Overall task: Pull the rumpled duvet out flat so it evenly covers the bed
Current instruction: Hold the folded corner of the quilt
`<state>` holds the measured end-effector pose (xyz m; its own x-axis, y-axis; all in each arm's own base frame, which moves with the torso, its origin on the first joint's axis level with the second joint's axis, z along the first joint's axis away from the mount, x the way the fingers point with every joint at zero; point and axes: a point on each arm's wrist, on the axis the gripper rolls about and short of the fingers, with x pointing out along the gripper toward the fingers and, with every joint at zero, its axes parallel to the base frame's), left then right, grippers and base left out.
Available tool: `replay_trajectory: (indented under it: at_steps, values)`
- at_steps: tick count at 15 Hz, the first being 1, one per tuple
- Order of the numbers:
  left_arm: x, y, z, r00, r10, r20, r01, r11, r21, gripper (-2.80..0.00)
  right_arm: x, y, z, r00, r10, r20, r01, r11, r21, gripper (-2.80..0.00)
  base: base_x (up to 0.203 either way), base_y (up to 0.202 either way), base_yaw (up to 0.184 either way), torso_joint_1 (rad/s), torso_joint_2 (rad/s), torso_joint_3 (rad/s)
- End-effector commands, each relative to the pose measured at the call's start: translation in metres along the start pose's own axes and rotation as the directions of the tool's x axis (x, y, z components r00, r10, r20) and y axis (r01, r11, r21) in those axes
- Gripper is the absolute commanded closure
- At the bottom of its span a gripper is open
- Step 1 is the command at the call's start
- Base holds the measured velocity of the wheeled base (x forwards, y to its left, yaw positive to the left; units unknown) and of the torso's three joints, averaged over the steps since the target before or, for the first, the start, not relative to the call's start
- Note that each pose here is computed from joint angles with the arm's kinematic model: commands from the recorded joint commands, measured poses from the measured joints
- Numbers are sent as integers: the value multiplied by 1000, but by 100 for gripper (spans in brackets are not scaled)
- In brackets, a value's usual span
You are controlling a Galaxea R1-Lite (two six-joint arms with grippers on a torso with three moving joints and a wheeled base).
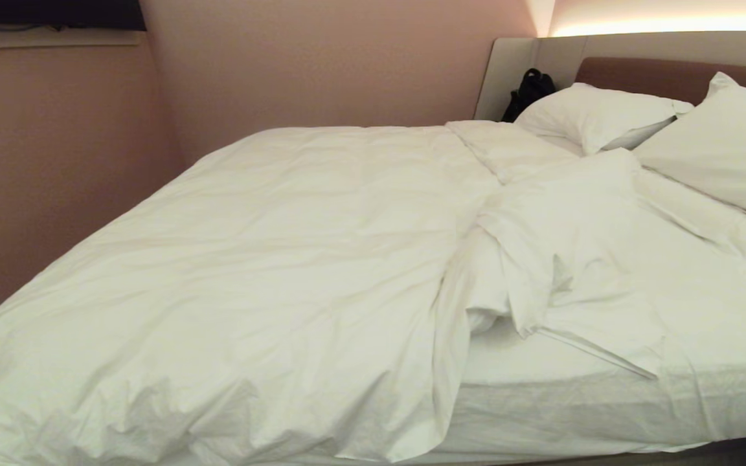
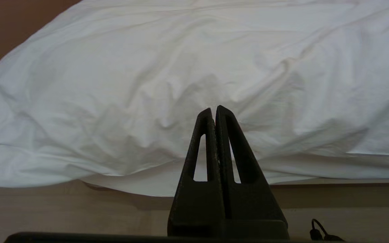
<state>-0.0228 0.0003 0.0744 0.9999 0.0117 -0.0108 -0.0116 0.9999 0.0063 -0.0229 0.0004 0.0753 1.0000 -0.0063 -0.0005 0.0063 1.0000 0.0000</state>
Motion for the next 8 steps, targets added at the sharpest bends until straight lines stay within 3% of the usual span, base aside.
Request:
replay_trajectory:
  at_steps: [1, 8]
  values:
    - [0, 0, 0, 1000, 1, 0, -1, 1000, 0, 0, 0, 0, 0, 1000, 0, -1, 0, 1000, 0, 0, 0, -193, 0, 2, 2, 6]
    - [0, 0, 0, 1000, 1, 2, -1, 1000, 1, 0, 0, 0, 0, 1000, 0, -1, 0, 1000, 0, 0, 0, -194, 1, 3, 2, 2]
